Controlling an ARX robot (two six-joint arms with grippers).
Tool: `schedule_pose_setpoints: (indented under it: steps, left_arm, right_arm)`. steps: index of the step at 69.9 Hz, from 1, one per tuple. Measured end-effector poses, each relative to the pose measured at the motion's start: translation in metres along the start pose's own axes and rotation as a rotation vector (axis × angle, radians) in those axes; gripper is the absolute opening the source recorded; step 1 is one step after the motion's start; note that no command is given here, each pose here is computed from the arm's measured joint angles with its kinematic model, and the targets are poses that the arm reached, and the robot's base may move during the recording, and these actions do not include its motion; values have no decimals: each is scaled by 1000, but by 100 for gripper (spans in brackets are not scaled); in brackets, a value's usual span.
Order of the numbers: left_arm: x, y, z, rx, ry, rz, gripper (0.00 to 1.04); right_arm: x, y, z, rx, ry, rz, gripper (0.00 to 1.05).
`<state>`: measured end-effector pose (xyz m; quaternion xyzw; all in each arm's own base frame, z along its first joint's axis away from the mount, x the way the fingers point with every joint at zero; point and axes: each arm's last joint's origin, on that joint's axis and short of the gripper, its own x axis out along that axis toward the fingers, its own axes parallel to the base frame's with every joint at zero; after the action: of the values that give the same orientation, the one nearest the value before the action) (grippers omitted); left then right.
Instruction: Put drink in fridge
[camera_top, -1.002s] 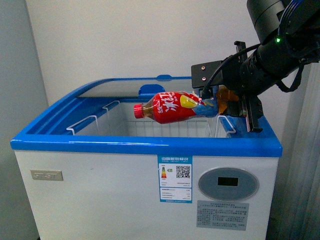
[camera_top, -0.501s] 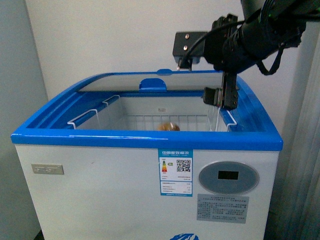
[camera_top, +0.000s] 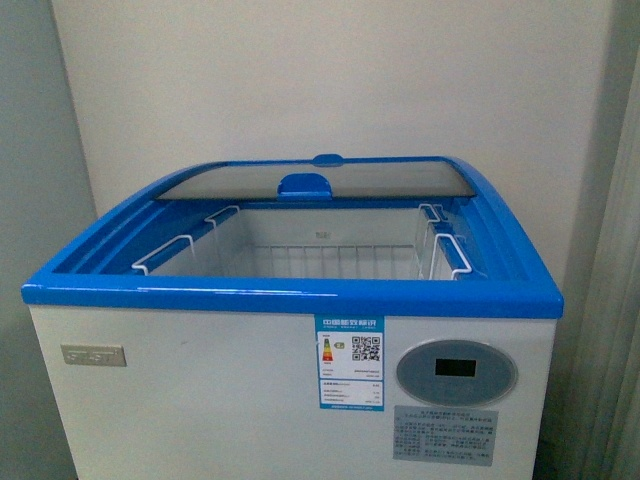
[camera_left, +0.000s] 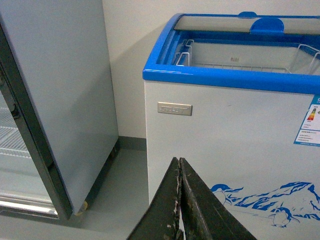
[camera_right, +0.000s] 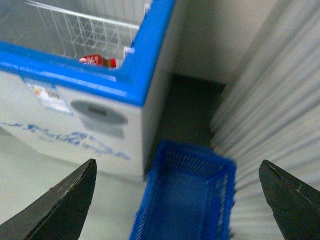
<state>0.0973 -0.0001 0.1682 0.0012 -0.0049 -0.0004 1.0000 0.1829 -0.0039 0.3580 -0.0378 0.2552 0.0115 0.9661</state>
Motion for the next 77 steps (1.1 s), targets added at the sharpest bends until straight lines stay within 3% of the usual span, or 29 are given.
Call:
schedule_pose_setpoints:
  steps: [10, 17, 22, 33, 49, 77]
  left_arm:
    - [0, 0, 0, 0, -1, 0, 3]
    - [0, 0, 0, 0, -1, 0, 3]
    - [0, 0, 0, 0, 0, 0, 3]
    - [0, 0, 0, 0, 0, 0, 3]
    - [0, 0, 0, 0, 0, 0, 3]
    - [0, 0, 0, 0, 0, 0, 3]
  right_arm:
    - [-53, -6, -55, 211, 52, -20, 97]
    - [-61, 1, -78, 128, -366, -44, 80]
    - [-52, 9, -94, 94, -516, -32, 68]
    - [-20, 14, -132, 85, -499, -27, 41]
    - [-8, 16, -158, 79, -514, -24, 2]
    - [8, 18, -185, 80, -508, -23, 3]
